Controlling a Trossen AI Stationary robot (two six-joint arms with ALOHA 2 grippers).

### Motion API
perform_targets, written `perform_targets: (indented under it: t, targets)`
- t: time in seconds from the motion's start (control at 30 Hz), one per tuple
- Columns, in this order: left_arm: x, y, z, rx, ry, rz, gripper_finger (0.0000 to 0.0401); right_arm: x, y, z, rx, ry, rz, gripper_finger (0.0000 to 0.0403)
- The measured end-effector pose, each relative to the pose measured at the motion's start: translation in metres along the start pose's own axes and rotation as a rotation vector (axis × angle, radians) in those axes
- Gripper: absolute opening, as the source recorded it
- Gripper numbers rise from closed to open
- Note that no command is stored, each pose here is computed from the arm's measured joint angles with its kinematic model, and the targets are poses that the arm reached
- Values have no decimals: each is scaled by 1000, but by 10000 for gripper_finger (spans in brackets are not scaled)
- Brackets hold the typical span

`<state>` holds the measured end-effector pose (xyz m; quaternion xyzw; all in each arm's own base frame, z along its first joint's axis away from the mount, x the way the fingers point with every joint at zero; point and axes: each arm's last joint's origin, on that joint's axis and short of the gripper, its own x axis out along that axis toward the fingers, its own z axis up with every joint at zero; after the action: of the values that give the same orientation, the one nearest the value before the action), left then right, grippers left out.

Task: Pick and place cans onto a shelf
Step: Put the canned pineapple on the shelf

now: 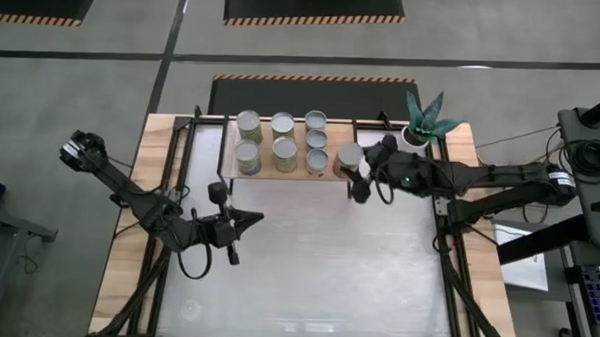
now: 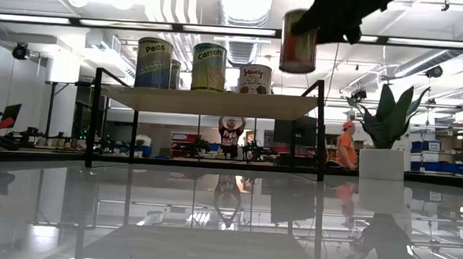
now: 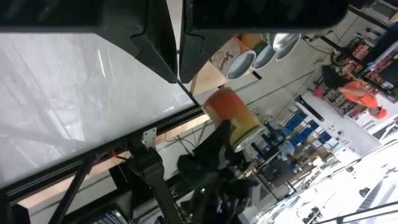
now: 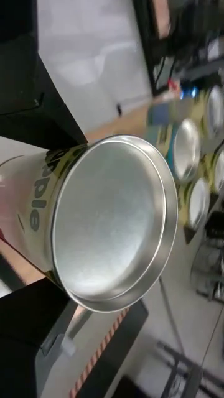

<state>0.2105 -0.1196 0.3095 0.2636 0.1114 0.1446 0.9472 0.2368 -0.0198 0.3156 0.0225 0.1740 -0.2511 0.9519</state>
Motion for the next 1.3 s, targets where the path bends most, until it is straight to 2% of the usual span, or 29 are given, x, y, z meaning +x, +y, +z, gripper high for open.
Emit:
perform_targets:
  t: [0.23, 0.53, 0.7, 0.93, 1.3]
  targets:
    - [0, 0, 0, 28, -1, 0, 0, 17, -10, -8, -18, 52, -66, 292]
    - [0, 0, 0, 33, 0, -1, 0, 33, -5, -18, -50, 108, -72, 292]
    - [0, 0, 0, 33, -1, -2, 0, 43, -2, -24, -63, 133, -81, 308]
    - [0, 0, 0, 31, -1, -2, 0, 43, -3, -25, -70, 146, -81, 343]
    - [0, 0, 0, 22, -1, -2, 0, 28, -8, -16, -53, 102, -76, 349]
